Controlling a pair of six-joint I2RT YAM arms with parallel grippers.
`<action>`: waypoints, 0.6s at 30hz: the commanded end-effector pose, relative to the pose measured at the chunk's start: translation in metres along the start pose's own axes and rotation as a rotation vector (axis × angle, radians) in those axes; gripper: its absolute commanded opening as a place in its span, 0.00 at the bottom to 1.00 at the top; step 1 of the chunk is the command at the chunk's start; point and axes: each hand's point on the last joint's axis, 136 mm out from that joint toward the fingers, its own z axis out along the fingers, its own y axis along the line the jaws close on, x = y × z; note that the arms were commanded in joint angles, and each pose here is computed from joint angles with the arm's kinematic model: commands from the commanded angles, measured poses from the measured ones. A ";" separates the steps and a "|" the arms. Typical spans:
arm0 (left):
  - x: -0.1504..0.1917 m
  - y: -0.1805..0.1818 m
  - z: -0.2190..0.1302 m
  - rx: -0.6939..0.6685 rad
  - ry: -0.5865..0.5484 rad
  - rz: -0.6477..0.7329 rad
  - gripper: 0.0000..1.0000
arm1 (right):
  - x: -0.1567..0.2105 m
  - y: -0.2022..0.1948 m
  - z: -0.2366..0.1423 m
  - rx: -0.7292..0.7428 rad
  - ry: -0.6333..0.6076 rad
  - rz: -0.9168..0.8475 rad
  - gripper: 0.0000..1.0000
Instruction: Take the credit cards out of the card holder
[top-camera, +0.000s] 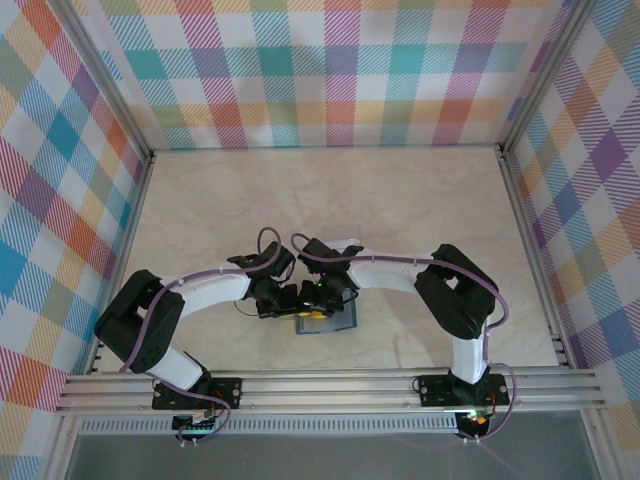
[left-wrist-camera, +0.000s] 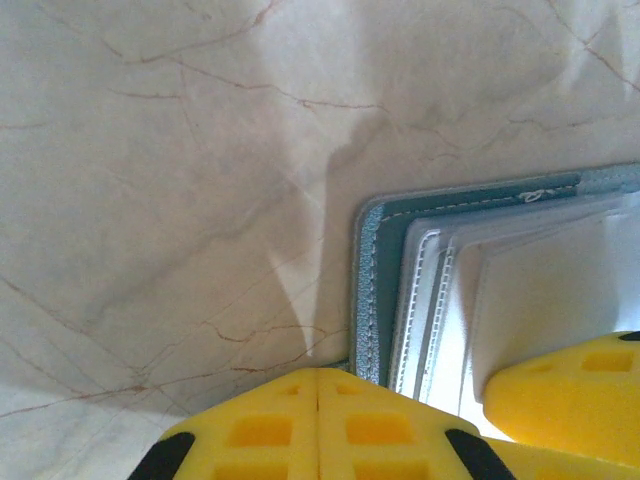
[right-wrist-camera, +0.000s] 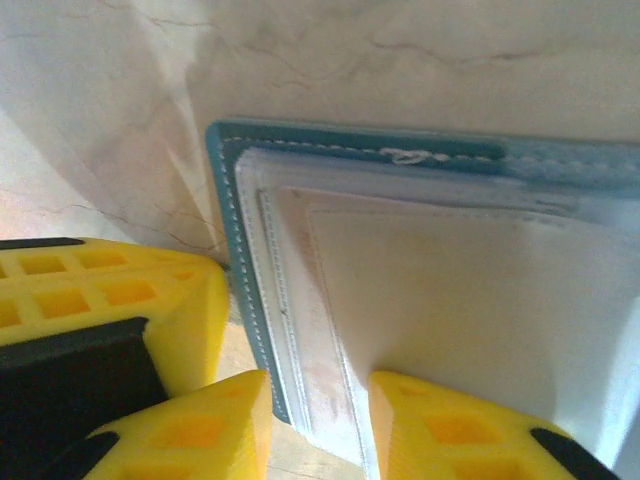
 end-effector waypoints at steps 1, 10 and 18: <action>0.015 0.015 0.000 -0.040 0.052 -0.031 0.07 | 0.009 -0.037 -0.001 0.198 0.009 0.011 0.37; 0.013 0.011 -0.004 -0.036 0.046 -0.026 0.07 | 0.007 -0.039 -0.012 0.365 -0.015 -0.066 0.45; 0.014 0.012 -0.006 -0.039 0.045 -0.028 0.07 | 0.005 -0.046 -0.024 0.466 -0.038 -0.096 0.52</action>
